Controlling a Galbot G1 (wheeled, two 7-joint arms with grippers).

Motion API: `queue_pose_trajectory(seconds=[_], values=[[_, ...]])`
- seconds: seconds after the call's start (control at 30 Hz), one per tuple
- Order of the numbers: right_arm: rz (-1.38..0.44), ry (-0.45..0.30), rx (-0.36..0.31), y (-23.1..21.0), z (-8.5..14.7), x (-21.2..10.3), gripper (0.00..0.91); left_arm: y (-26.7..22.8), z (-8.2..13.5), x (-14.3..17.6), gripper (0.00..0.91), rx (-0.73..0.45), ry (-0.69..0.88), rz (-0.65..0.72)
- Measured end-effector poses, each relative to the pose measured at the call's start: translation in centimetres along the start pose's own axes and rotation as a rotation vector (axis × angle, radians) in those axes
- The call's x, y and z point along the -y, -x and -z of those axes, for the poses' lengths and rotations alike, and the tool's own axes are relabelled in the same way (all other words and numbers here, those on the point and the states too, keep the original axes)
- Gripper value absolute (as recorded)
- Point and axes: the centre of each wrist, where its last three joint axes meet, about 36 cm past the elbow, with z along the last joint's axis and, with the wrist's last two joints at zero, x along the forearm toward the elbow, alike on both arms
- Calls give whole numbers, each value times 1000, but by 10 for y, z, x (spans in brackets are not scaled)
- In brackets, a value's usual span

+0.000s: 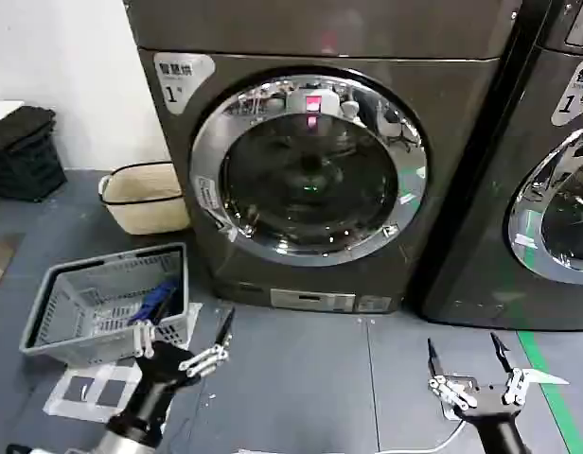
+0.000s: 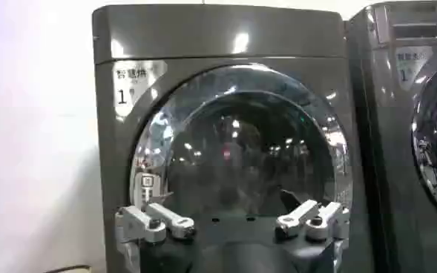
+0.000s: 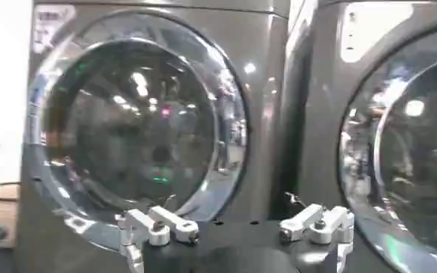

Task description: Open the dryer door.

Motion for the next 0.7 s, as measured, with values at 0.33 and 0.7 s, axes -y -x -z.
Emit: queue_pose_trajectory(seconds=[0.33, 0.7], values=[[177, 48, 32, 46, 12, 17, 907, -2, 2, 2, 907, -2, 5, 3], [364, 58, 69, 103, 25, 36, 907, -4, 3, 5, 907, -2, 20, 5]])
